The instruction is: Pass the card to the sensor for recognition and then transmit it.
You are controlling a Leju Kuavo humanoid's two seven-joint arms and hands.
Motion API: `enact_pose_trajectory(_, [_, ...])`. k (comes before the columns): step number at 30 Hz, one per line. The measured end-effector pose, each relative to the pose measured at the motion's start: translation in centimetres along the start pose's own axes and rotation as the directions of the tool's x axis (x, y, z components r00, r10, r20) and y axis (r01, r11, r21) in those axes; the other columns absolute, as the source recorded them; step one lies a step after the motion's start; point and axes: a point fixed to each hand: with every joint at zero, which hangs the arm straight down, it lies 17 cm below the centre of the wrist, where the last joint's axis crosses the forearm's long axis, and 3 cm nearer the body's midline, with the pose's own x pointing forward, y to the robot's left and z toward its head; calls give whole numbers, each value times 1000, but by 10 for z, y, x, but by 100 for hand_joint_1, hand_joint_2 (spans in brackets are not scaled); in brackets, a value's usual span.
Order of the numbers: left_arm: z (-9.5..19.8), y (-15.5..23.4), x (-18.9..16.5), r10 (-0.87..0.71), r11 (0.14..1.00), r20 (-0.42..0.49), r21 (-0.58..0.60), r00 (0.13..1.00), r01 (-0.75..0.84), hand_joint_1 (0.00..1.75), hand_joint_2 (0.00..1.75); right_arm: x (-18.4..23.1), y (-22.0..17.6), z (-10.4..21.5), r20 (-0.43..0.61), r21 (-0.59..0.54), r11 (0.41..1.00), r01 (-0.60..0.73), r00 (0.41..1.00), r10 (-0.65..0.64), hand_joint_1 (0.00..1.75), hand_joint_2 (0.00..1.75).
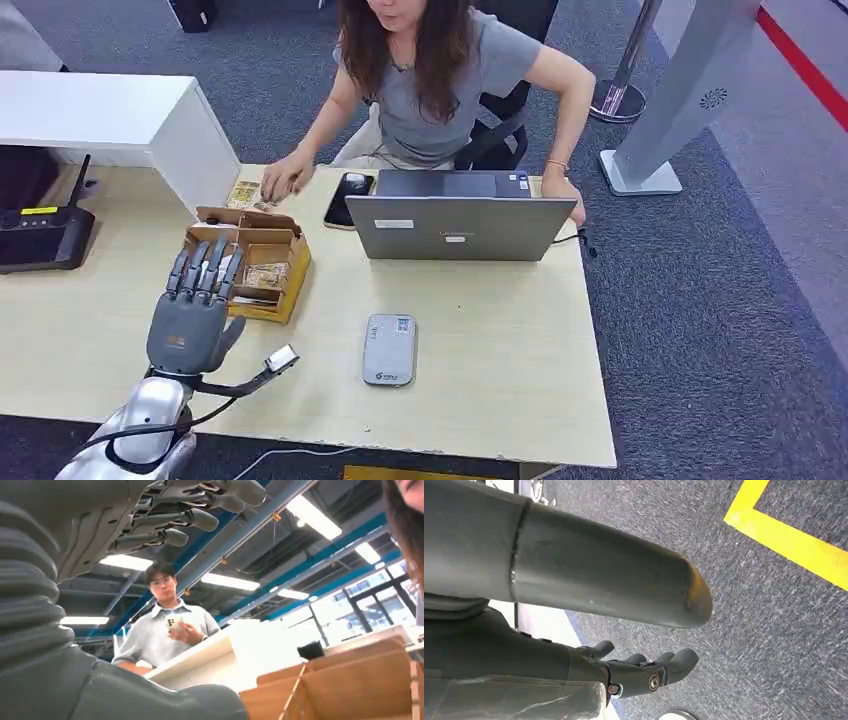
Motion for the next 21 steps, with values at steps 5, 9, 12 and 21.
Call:
enact_pose_trajectory(5, [3,-3,3,10,1000,-3,-9,1000,-10,0,175,-1,1,0,-2,1,1000,1,1000,-1,0,0])
enact_pose_trajectory(9, [5,-10,4,6,999,-8,-42,1000,-7,0,175,-2,1,0,-6,1,1000,0,1000,0,0,0])
enact_pose_trajectory(12, [13,-20,2,3,996,-21,-87,1000,-5,0,175,-4,2,0,-12,3,1000,-1,1000,1,0,0])
enact_pose_trajectory(21, [22,-29,2,8,992,-36,-127,999,-13,0,175,-6,4,1,-15,6,1000,-4,1000,4,0,0])
